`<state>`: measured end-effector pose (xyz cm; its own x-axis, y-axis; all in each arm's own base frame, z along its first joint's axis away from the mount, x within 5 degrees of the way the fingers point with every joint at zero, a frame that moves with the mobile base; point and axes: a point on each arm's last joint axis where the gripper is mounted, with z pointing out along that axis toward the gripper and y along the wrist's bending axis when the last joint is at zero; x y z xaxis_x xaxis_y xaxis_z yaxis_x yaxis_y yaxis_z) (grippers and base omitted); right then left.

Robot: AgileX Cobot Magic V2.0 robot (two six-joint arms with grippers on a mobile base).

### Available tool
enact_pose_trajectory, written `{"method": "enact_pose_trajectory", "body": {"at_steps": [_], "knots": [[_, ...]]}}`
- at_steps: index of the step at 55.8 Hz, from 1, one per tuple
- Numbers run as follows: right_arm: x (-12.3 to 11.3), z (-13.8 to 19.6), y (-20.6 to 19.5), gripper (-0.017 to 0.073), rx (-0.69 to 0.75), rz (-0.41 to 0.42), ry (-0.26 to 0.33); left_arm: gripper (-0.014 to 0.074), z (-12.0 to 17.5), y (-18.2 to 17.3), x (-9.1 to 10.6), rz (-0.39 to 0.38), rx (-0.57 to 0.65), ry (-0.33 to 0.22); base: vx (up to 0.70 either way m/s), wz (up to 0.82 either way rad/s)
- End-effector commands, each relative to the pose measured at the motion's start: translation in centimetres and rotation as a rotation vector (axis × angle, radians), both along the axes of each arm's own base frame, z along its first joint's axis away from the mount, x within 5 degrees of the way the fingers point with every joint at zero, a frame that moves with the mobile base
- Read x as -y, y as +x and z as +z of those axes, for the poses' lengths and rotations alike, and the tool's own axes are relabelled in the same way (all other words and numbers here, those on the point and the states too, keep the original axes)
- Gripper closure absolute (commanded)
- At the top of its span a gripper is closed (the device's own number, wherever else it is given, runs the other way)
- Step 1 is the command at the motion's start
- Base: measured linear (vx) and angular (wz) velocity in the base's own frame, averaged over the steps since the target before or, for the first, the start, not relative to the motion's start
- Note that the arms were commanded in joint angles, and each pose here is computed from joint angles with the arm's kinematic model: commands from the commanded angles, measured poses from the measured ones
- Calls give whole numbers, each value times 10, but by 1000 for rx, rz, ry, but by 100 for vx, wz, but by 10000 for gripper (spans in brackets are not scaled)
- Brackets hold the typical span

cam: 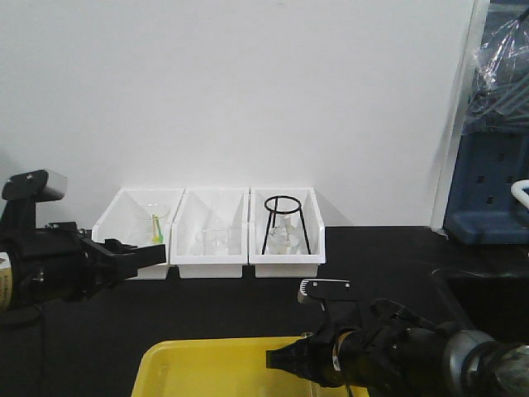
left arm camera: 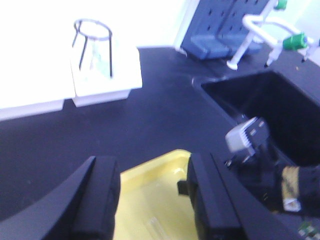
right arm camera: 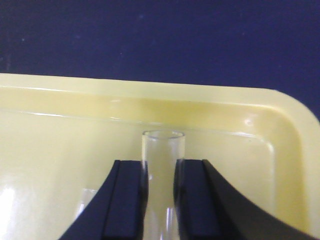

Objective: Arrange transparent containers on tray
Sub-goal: 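Lower both held tubes down into the yellow tray, then open both grippers to lay the tubes in the tray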

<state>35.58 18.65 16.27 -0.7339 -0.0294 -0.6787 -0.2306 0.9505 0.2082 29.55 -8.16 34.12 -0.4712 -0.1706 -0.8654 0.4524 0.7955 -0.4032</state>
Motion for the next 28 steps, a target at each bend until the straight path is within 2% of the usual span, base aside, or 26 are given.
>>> {"method": "enact_pose_trajectory", "body": {"at_steps": [1,16,28], "knots": [[-6,24,6,559,99,17,76,151,28,-10,-3,28,96,-15,0,0],[-7,-2,8,482,30,2,51,151,33,-16,-1,1,102,-26,0,0],[-7,-12,9,328,1,-14,51,151,32,-17,1,-24,97,-30,0,0]]}}
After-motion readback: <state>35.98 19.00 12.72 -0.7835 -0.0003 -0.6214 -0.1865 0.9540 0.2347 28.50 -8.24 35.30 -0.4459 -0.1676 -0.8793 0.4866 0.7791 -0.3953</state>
